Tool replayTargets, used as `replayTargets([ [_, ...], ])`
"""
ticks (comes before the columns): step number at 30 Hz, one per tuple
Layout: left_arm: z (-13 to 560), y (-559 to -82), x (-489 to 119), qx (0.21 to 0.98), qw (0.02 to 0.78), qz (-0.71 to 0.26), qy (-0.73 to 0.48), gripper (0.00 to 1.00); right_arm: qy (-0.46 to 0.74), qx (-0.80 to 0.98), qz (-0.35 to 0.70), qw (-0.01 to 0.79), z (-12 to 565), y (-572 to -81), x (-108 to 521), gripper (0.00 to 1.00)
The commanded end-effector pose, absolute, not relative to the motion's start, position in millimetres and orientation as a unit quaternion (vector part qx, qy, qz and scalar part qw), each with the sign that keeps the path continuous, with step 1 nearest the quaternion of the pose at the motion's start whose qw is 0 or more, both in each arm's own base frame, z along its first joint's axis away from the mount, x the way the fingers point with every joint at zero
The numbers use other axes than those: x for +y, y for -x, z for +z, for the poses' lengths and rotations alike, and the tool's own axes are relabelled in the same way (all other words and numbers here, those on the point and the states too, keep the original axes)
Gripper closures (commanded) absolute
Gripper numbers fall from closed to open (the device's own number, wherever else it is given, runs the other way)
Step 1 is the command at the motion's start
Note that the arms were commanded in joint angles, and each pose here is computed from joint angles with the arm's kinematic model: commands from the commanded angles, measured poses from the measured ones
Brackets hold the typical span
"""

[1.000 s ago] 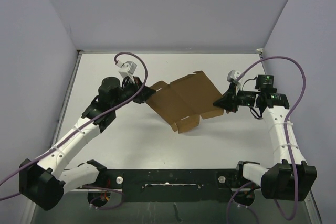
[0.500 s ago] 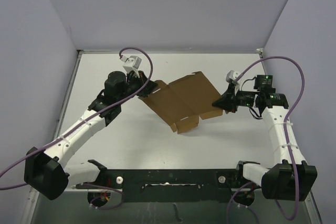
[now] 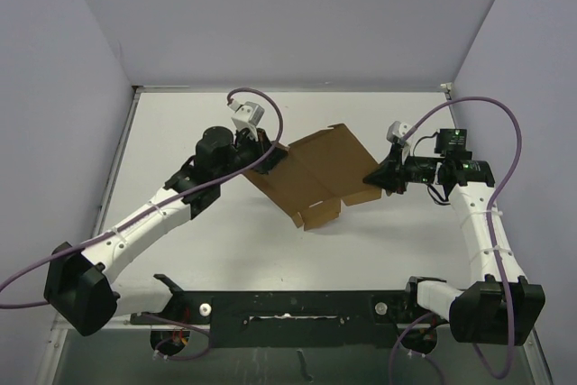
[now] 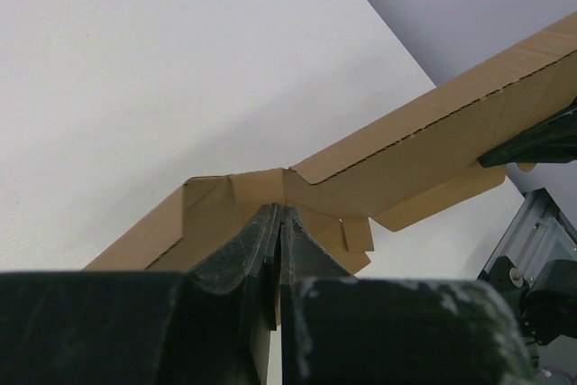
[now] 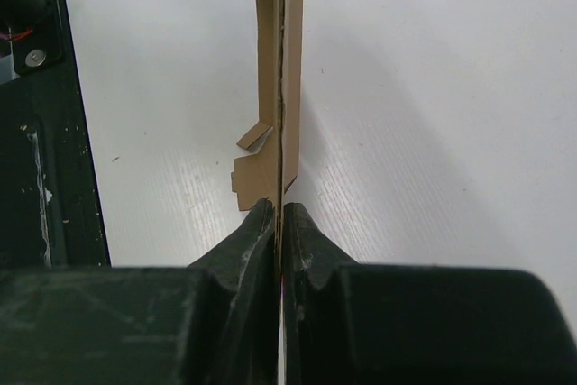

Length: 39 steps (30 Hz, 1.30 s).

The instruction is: Fold the paper box

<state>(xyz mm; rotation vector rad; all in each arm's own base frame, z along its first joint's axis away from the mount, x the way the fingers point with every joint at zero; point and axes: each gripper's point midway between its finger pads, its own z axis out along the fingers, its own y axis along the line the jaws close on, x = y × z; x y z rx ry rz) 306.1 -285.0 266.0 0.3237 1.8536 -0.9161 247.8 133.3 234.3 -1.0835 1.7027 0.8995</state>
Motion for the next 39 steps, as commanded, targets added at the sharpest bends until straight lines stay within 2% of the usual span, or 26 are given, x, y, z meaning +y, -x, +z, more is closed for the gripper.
replayTargets([
  [1, 300, -308, -305, 0.731, 0.537, -0.392, -0.152, 1.0, 0.454, 0.664, 0.368, 0.467, 248, -248, 138, 1.0],
  [12, 284, -315, -314, 0.739, 0.535, -0.381, -0.15, 1.0, 0.453, 0.663, 0.371, 0.466, 248, -248, 140, 1.0],
  [19, 292, -297, -294, 0.728, 0.549, -0.384, -0.145, 1.0, 0.43, 0.691, 0.351, 0.464, 241, -261, 132, 1.0],
  [25, 292, -255, -275, 0.722, 0.53, -0.433, -0.102, 0.9, 0.381, 0.72, 0.353, 0.459, 235, -275, 124, 1.0],
  [29, 274, -223, -294, 0.732, 0.494, -0.458, -0.104, 0.85, 0.35, 0.725, 0.385, 0.452, 233, -277, 126, 1.0],
  [34, 241, -205, -338, 0.747, 0.499, -0.407, -0.164, 0.7, 0.315, 0.734, 0.417, 0.433, 225, -283, 126, 1.0],
  [39, 218, -212, -374, 0.746, 0.508, -0.361, -0.232, 0.57, 0.29, 0.741, 0.434, 0.422, 221, -287, 124, 1.0],
])
